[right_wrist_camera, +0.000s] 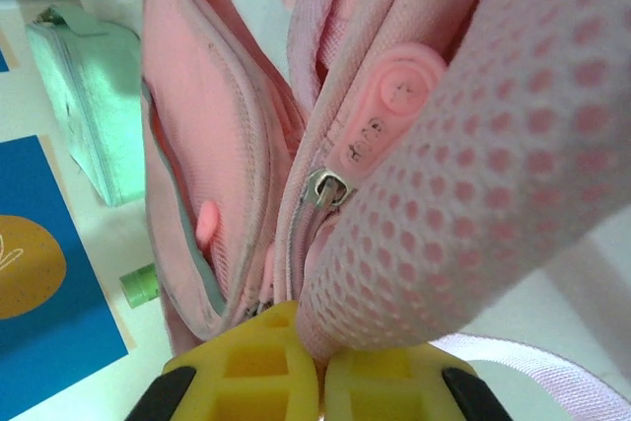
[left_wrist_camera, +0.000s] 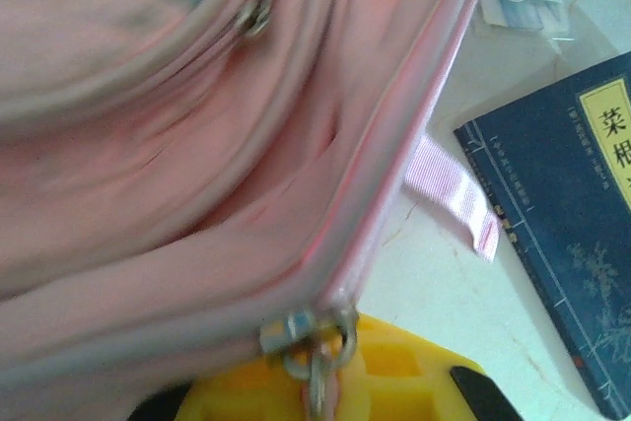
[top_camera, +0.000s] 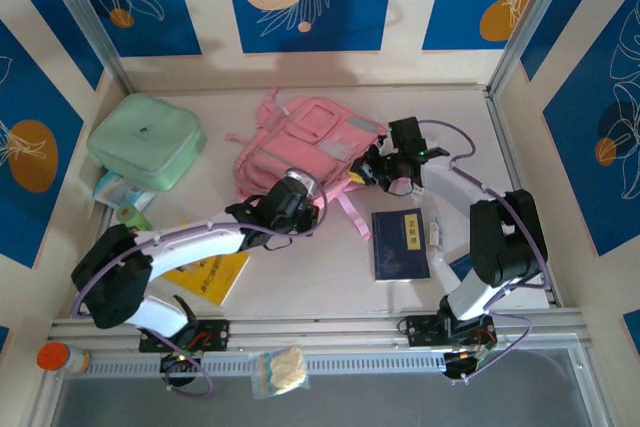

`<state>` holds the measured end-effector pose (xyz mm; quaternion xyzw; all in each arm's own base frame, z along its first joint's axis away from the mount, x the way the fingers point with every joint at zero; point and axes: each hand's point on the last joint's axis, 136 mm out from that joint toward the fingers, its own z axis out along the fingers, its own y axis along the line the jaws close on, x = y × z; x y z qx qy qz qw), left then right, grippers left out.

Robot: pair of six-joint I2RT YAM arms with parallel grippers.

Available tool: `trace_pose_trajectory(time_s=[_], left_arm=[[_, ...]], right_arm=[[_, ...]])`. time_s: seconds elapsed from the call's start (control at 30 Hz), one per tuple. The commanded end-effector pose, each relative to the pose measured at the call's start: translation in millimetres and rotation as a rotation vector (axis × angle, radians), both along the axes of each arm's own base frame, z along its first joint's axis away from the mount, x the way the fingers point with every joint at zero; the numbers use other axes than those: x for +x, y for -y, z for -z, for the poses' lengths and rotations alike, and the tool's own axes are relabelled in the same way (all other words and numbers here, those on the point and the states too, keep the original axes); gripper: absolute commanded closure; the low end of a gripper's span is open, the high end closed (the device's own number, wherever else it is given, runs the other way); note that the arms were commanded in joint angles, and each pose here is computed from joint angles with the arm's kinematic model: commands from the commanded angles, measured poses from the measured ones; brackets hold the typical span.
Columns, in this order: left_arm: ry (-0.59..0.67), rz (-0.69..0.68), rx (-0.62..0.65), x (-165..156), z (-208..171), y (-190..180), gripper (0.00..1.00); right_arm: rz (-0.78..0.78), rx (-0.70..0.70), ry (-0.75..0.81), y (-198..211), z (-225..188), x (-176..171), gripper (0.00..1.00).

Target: Pack books, pencil case, and school supplies into a backpack

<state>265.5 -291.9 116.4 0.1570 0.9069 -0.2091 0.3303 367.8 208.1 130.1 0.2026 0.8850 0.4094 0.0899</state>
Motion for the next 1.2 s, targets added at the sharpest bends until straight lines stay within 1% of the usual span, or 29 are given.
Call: trace_pose_trajectory(time_s=[0.0, 0.1, 0.2, 0.23, 0.27, 0.3, 0.33, 0.37, 0.43, 0.5, 0.57, 0.67, 0.8, 0.87, 0.93, 1.03, 1.13, 1.17], left_arm=[[-0.045, -0.024, 0.077, -18.3, 12.9, -32.1, 1.0], [-0.055, -0.04, 0.091, -22.5, 16.7, -40.1, 1.0], [-0.051, -0.035, 0.074, -20.7, 11.8, -36.0, 1.0], [-0.047, -0.02, 0.06, -19.9, 9.7, -31.0, 1.0], [-0.04, -0.011, 0.05, -18.1, 7.7, -26.8, 1.0], [-0.033, -0.01, 0.045, -15.5, 5.3, -24.0, 1.0], [-0.027, -0.013, 0.044, -12.6, 3.1, -22.2, 1.0], [-0.021, -0.019, 0.046, -9.4, 1.4, -20.7, 1.0], [-0.012, -0.02, 0.034, -5.8, -3.4, -16.5, 1.0], [-0.009, -0.02, 0.025, -3.9, -5.0, -13.0, 1.0], [-0.007, -0.02, 0.019, -2.1, -6.0, -10.6, 1.0], [-0.002, -0.024, 0.002, -0.5, -6.8, -8.0, 1.0], [-0.005, -0.017, -0.007, -1.0, -8.5, -5.9, 1.0], [-0.003, -0.017, -0.009, -1.2, -10.6, -6.1, 1.0], [-0.002, -0.006, -0.023, -2.0, -13.1, -3.4, 1.0], [-0.007, 0.01, -0.031, -2.4, -14.5, 0.7, 1.0], [-0.008, 0.015, -0.038, -3.0, -18.3, 2.0, 1.0], [-0.004, 0.015, -0.039, -3.0, -19.3, 1.5, 1.0]], right_arm=[[0.044, -0.113, 0.124, 37.1, -5.3, 45.9, 1.0], [0.024, -0.128, 0.131, 38.6, -9.6, 56.4, 1.0], [-0.013, -0.086, 0.14, 26.2, -20.0, 49.5, 1.0], [-0.03, -0.072, 0.15, 20.3, -24.9, 44.4, 0.98], [-0.045, -0.068, 0.157, 15.2, -27.5, 39.0, 0.95], [-0.057, -0.069, 0.158, 11.8, -30.3, 32.6, 0.87], [-0.058, -0.073, 0.144, 11.3, -31.1, 25.8, 0.76], [-0.049, -0.073, 0.122, 13.1, -30.5, 19.1, 0.67], [-0.03, -0.048, 0.092, 15.1, -30.4, 5.0, 0.56], [-0.025, -0.008, 0.067, 10.8, -32.4, -12.0, 0.47], [-0.019, 0.021, 0.028, 1.3, -29.6, -30.9, 0.41], [-0.023, 0.058, -0.045, -20.1, -20.0, -56.3, 0.38], [0.015, 0.066, -0.094, -38.0, -9.3, -72.2, 0.36], [0.04, 0.049, -0.114, -42.2, -2.0, -76.6, 0.34], [0.067, 0.046, -0.122, -46.4, 4.7, -75.5, 0.34], [0.074, 0.027, -0.115, -55.8, 11.3, -63.1, 0.34], [0.051, -0.024, -0.102, -67.1, 18.4, -52.4, 0.41], [0.039, -0.028, -0.098, -72.5, 19.1, -49.2, 0.44]])
